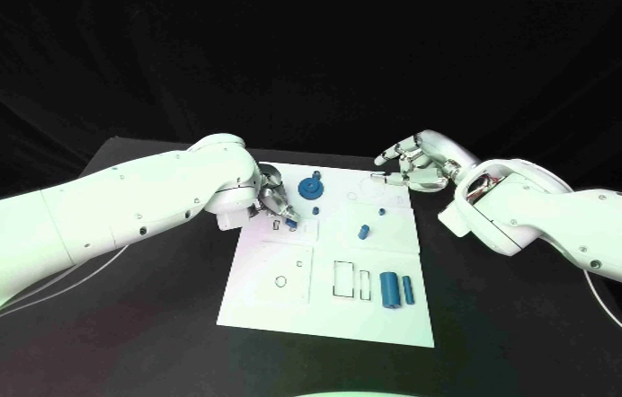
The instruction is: Assemble the parts on the task board
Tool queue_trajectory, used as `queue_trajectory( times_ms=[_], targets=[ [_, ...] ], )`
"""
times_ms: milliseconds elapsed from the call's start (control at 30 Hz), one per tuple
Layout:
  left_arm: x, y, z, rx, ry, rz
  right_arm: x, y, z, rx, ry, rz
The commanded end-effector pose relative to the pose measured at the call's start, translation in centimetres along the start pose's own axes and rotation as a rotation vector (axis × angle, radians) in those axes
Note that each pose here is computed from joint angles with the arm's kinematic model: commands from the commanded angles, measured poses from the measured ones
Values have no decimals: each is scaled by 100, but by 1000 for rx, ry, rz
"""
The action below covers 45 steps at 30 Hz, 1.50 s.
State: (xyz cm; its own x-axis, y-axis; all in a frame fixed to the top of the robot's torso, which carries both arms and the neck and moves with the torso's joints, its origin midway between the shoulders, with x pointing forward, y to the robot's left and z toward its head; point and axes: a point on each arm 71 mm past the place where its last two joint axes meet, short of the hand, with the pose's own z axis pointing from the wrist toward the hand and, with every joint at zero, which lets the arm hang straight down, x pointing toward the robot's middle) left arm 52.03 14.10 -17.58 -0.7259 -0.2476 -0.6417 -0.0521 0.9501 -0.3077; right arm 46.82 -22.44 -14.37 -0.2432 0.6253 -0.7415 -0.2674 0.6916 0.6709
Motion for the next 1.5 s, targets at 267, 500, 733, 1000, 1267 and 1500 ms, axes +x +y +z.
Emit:
queue_trajectory(
  times_ms=[267, 500, 733, 1000, 1267, 1500],
  targets=[
    [31, 29, -72, -3, -135, -89, 5, -19, -11, 1, 17, -14],
    [119, 27, -56, 1, -148, -40, 7, -22, -14, 1, 20, -15],
    [188, 31, -25, -9, -145, 16, 8, -25, -16, 2, 21, -15],
    [207, 52, -17, -21, -135, 52, 8, -28, -18, 3, 22, -15],
    [216, 82, -23, -31, -119, 71, 11, -25, -16, 2, 22, -15],
    [229, 80, -23, -32, -103, 86, 15, -22, -13, 1, 23, -15]
  ],
)
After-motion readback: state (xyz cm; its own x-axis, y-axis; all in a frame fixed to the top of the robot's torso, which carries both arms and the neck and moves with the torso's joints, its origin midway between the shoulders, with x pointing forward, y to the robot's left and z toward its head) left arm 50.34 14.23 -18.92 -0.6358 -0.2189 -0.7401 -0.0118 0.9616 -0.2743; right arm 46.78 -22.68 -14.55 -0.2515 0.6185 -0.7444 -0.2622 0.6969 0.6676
